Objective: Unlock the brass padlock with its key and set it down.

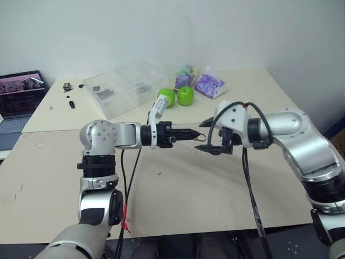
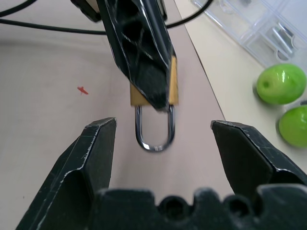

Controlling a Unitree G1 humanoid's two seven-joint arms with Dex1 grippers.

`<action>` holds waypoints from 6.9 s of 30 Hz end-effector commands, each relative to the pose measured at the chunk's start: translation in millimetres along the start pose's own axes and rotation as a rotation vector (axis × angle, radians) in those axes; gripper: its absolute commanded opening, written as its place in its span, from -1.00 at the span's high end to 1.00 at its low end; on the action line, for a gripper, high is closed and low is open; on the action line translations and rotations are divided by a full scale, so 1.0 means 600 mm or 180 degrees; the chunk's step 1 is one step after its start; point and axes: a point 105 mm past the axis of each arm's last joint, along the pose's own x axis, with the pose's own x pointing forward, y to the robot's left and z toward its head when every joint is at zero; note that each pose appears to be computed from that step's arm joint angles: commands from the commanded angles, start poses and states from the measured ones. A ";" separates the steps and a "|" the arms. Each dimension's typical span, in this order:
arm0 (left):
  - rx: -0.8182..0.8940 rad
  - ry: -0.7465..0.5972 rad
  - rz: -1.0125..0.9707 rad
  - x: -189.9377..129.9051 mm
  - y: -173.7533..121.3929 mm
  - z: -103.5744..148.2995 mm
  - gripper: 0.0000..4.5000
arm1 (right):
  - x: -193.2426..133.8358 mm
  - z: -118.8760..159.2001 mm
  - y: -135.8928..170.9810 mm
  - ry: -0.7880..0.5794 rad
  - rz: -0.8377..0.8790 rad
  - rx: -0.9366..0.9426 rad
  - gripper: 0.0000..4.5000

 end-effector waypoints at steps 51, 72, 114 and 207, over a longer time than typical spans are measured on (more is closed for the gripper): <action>0.0202 -0.0101 -0.0048 0.000 -0.017 0.024 0.97 | 0.001 0.007 0.017 -0.0296 -0.0151 0.0605 0.99; 0.0185 -0.0152 -0.0050 -0.003 -0.022 0.028 0.97 | 0.014 -0.010 0.003 -0.0258 -0.0254 0.0579 0.99; 0.0179 -0.0137 -0.0041 0.002 -0.013 0.022 0.97 | -0.013 -0.002 -0.014 -0.0230 -0.0244 0.0461 0.99; 0.0372 -0.0084 -0.0226 0.021 -0.043 0.040 0.97 | -0.032 -0.008 -0.009 -0.1176 0.0331 0.2023 0.08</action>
